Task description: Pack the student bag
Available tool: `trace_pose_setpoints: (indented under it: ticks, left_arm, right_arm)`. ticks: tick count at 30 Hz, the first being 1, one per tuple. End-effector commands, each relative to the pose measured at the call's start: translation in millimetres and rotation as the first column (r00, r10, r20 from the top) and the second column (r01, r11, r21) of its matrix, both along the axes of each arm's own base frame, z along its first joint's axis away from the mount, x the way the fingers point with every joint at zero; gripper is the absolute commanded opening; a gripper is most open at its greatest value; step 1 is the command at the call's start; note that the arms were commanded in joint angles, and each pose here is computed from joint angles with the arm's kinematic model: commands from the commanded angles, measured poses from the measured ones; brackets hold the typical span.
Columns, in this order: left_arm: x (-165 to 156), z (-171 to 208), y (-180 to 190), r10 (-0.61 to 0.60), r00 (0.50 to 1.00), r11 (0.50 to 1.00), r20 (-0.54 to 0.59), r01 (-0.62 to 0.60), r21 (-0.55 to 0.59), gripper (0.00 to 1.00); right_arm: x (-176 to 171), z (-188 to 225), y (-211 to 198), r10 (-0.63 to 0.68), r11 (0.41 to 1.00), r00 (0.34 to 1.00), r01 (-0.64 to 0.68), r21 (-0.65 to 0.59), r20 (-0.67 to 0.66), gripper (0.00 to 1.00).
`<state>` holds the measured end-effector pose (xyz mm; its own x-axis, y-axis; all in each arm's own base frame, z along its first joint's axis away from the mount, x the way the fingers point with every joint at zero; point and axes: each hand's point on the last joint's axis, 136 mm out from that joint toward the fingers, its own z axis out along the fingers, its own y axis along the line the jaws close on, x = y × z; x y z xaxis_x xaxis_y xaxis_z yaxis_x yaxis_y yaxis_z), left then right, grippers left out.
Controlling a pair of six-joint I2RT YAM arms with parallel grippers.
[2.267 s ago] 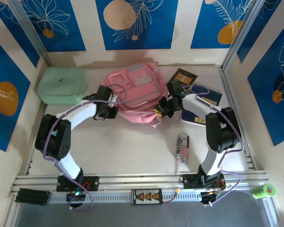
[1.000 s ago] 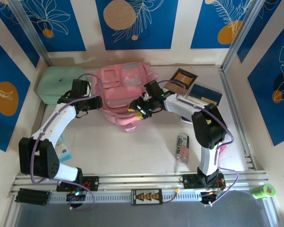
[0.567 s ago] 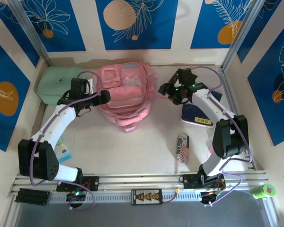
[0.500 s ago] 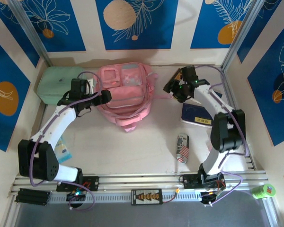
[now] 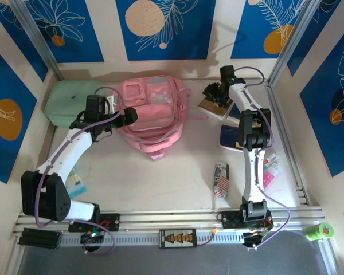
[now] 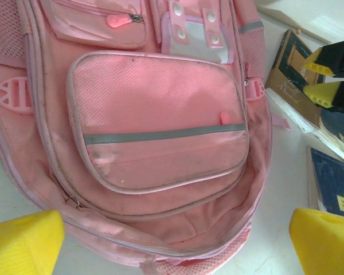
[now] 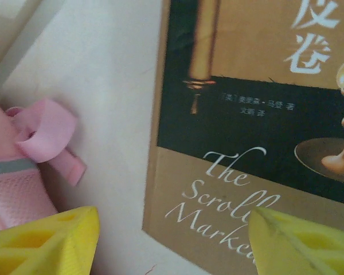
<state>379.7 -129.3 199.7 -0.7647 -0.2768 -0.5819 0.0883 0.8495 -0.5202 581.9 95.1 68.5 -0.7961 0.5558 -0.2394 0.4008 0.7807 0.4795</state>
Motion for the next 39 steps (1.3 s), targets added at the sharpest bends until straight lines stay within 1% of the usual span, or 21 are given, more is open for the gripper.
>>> trace_pose_setpoints:
  ticks: [1, 7, 11, 14, 18, 24, 29, 34, 39]
  left_arm:
    - [-8, 7, -11, -0.03, 1.0, 0.998, -0.002, 0.03, -0.048, 1.0]
    - [-6, 11, -20, -0.054, 0.999, 0.996, -0.001, 0.053, -0.066, 1.0]
    - [-5, 14, -28, -0.074, 0.997, 0.995, -0.002, 0.073, -0.069, 1.0]
    - [-7, 13, -32, -0.08, 0.997, 0.997, -0.015, 0.08, -0.022, 1.0]
    - [-11, 12, -46, -0.118, 0.993, 0.992, -0.029, 0.119, 0.036, 1.0]
    - [-11, 10, -84, -0.199, 0.979, 0.979, -0.035, 0.2, 0.042, 1.0]
    - [-14, -2, -126, -0.267, 0.962, 0.963, -0.063, 0.268, 0.0, 1.0]
    - [-20, -20, -165, -0.319, 0.941, 0.948, -0.11, 0.317, -0.035, 1.0]
    - [-24, -35, -190, -0.339, 0.929, 0.94, -0.147, 0.339, -0.025, 1.0]
  right_arm:
    - [-5, -9, 5, -0.008, 1.0, 0.998, 0.009, 0.014, -0.057, 0.7]
    - [-26, -39, 4, 0.001, 1.0, 0.986, -0.002, -0.003, -0.166, 0.68]
    - [-49, -52, 7, 0.046, 0.999, 0.97, -0.044, 0.015, -0.24, 0.66]
    - [-73, -53, 10, 0.083, 0.997, 0.955, -0.08, 0.024, -0.284, 0.65]
    - [-104, -44, 13, 0.116, 0.993, 0.952, -0.116, 0.017, -0.282, 0.65]
    - [-151, -47, 14, 0.117, 0.993, 0.939, -0.111, 0.037, -0.322, 0.65]
    - [-187, -50, 42, 0.164, 0.985, 0.925, -0.136, 0.104, -0.343, 0.65]
    - [-217, -48, 70, 0.193, 0.979, 0.915, -0.153, 0.137, -0.355, 0.64]
    - [-244, -46, 88, 0.2, 0.973, 0.911, -0.143, 0.179, -0.362, 0.64]
